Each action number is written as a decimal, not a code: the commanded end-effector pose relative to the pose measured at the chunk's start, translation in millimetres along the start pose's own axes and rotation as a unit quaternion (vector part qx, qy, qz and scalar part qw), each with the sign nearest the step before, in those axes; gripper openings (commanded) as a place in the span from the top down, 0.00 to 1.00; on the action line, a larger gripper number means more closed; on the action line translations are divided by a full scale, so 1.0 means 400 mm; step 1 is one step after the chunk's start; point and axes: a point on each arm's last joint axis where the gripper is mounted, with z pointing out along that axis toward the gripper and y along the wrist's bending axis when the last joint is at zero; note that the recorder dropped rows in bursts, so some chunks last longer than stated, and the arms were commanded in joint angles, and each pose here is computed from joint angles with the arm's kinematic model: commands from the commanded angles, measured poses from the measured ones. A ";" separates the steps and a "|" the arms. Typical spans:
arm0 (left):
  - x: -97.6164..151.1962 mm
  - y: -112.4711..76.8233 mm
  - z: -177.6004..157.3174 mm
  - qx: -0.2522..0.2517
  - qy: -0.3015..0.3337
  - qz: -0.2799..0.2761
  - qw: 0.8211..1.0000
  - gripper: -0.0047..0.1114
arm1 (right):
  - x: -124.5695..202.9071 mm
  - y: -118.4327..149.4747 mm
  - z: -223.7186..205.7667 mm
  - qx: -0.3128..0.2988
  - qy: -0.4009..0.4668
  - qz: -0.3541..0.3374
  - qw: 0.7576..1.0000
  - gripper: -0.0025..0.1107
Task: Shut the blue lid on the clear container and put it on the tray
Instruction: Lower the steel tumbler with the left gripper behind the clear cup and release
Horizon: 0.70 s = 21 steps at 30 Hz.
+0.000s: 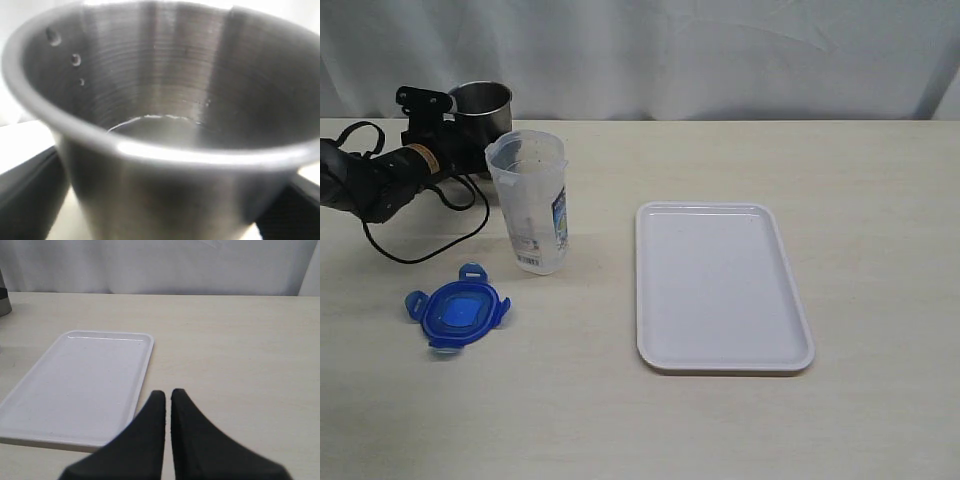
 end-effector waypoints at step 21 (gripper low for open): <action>-0.016 -0.005 -0.013 0.019 0.029 0.026 0.999 0.08 | 0.001 -0.002 0.000 0.004 -0.002 -0.001 1.000 0.94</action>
